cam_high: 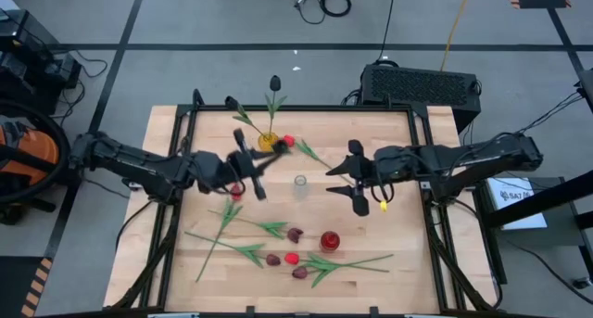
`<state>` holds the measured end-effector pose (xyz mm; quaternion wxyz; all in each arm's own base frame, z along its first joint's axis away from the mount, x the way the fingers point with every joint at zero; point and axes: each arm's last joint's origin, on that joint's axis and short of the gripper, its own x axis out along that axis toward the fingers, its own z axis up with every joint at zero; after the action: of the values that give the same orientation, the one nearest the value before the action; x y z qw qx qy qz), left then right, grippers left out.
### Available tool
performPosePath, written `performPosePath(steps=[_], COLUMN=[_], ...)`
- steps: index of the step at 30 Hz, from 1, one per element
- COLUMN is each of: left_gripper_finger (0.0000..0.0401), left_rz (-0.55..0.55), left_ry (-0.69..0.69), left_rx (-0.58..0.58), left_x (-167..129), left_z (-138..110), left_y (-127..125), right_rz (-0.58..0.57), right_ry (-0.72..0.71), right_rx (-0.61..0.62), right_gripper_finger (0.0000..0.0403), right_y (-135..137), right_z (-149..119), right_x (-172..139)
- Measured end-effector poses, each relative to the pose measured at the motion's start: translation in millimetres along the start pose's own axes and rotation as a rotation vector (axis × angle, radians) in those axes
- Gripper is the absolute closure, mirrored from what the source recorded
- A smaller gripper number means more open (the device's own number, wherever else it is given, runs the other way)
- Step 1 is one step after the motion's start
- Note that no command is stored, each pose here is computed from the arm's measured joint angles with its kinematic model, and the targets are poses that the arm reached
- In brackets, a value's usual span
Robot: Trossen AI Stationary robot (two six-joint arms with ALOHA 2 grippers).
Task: Sort flowers into vase by color
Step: Put the black tulip into the yellow vase
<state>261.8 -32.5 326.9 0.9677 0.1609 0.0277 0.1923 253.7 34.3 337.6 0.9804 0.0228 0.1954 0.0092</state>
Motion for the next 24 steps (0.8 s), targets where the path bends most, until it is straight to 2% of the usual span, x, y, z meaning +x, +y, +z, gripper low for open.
performPosePath(steps=[4,9,16,24], left_gripper_finger=[0.0386,0.0386,0.0385,0.0385], left_rz=[0.029,0.046,0.1,0.092], left_ry=[-0.046,-0.089,-0.005,0.023], left_rx=[0.012,0.017,0.055,0.066], left_x=[-1.5,1.2,10.4,19.3], left_z=[-27.1,-49.8,-67.9,-78.4], left_y=[19.8,38.4,54.9,60.6], right_rz=[0.0,-0.002,-0.004,-0.007], right_ry=[-0.002,-0.005,-0.009,-0.011], right_rx=[-0.012,-0.029,-0.05,-0.055], right_gripper_finger=[0.0217,0.0221,0.022,0.022], right_y=[0.0,-0.7,-0.8,-0.9], right_z=[0.3,0.7,1.1,1.3], right_x=[-0.7,-0.6,-0.6,-0.6])
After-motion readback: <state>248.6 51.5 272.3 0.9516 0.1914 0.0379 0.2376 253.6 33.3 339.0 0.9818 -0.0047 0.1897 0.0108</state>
